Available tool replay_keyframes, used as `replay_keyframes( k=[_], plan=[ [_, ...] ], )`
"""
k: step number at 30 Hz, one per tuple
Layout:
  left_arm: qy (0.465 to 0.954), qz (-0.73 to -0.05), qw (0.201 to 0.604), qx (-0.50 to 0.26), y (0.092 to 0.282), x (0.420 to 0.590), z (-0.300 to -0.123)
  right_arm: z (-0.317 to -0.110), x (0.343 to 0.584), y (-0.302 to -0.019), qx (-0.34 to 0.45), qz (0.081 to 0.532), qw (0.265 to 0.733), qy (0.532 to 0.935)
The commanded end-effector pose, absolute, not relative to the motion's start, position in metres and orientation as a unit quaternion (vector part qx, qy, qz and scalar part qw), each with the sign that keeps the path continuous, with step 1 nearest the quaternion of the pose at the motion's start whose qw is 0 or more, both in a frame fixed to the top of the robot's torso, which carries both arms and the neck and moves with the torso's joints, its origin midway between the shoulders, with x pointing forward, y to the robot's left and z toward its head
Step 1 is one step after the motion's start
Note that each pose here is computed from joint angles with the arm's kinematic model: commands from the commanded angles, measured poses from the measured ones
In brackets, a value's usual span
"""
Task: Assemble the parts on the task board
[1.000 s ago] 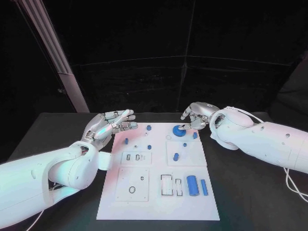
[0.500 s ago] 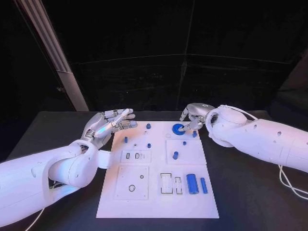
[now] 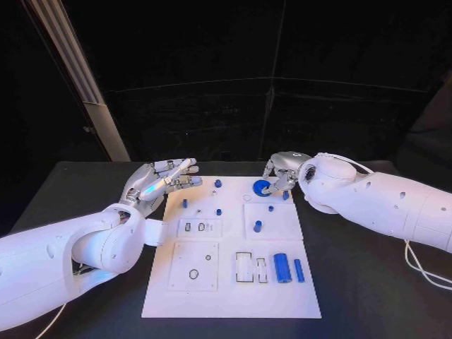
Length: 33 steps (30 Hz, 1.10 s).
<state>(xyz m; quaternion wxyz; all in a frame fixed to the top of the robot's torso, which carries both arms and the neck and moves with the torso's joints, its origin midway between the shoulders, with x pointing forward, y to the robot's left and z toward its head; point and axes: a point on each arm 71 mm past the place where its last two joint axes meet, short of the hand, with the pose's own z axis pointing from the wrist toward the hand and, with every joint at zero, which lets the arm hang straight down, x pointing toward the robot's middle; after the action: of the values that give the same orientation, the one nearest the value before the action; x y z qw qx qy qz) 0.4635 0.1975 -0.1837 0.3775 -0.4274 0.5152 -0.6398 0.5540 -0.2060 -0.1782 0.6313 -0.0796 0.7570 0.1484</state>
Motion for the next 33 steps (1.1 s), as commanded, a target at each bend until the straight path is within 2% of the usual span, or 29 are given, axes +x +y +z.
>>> replay_keyframes(
  k=[1,25,33],
  plan=[
    [0.515,-0.645,0.373,-0.423,0.1959,0.4636,-0.1825,-0.1794,0.5552,-0.2033,-0.093,0.147,0.626,0.76],
    [0.516,-0.645,0.372,-0.423,0.1953,0.4641,-0.1828,-0.1885,0.5575,-0.2002,-0.103,0.143,0.603,0.778],
    [0.517,-0.645,0.371,-0.424,0.1962,0.4637,-0.183,-0.185,0.5578,-0.2022,-0.105,0.134,0.625,0.762]
  ],
)
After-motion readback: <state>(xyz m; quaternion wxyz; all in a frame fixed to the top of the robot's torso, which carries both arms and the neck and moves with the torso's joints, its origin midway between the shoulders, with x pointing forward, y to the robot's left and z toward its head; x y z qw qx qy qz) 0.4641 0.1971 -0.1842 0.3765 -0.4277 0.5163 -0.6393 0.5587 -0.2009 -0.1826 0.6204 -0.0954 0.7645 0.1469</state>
